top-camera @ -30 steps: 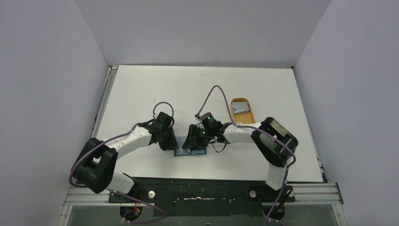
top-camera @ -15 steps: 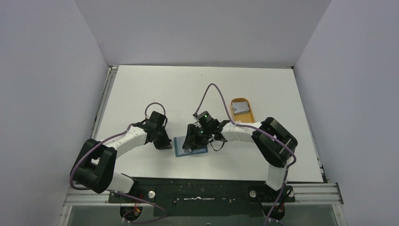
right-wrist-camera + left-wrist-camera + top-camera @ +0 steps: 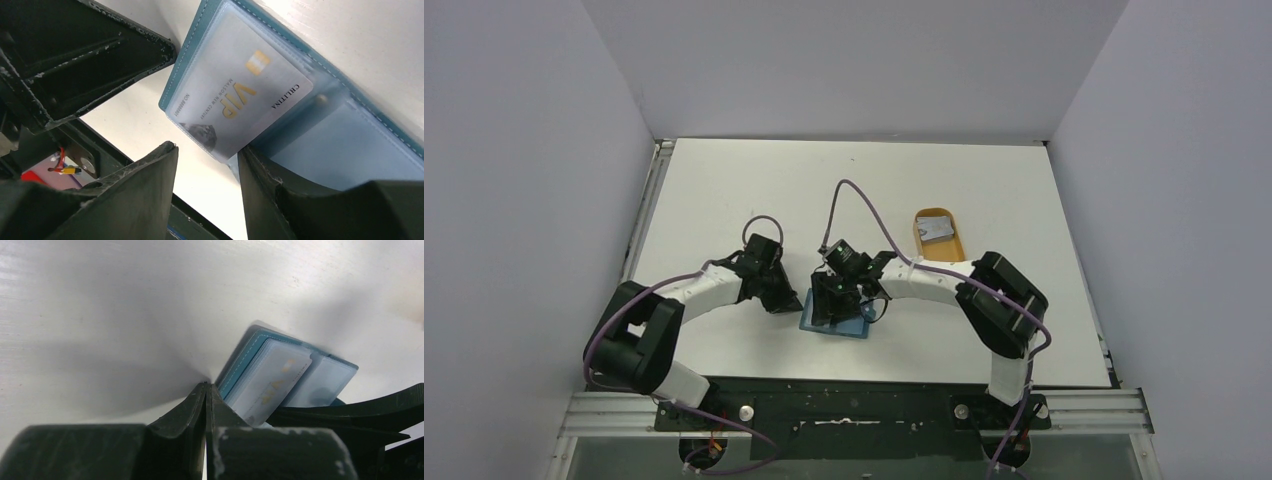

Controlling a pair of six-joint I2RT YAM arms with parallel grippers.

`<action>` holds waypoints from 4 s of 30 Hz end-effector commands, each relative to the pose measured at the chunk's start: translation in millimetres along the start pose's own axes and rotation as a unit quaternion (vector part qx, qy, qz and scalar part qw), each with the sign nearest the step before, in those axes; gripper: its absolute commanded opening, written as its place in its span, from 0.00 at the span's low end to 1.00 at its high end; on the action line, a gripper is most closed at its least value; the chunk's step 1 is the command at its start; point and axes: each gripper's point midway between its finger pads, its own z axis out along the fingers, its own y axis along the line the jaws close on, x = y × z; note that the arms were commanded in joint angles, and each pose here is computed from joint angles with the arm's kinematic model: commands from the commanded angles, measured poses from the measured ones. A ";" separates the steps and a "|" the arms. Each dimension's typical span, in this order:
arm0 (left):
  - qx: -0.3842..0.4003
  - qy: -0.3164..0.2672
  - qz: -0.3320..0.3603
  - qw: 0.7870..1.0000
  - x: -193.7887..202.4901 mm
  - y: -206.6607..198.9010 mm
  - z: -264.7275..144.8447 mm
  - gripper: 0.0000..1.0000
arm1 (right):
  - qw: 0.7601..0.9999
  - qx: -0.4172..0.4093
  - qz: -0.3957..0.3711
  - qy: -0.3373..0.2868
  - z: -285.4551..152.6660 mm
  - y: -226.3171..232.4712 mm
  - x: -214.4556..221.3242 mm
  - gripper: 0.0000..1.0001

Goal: Put the credit cards into the card holder
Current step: Insert the credit card into the card holder, then close the card holder at the center of the board.

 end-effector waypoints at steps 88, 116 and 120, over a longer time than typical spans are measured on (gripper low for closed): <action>0.068 -0.063 0.080 0.992 33.9 -21.2 -47.9 0.41 | 0.987 -0.025 0.036 -0.156 -31.6 9.8 -68.0 0.00; 0.114 -0.147 0.086 0.979 -8.5 -42.4 -90.7 0.88 | 0.970 0.130 -0.068 -0.193 -136.4 -38.8 -38.6 0.29; 0.110 -0.124 0.110 0.980 -4.7 -56.7 -80.9 0.88 | 0.979 0.095 -0.060 -0.173 -101.4 -26.3 -35.8 0.24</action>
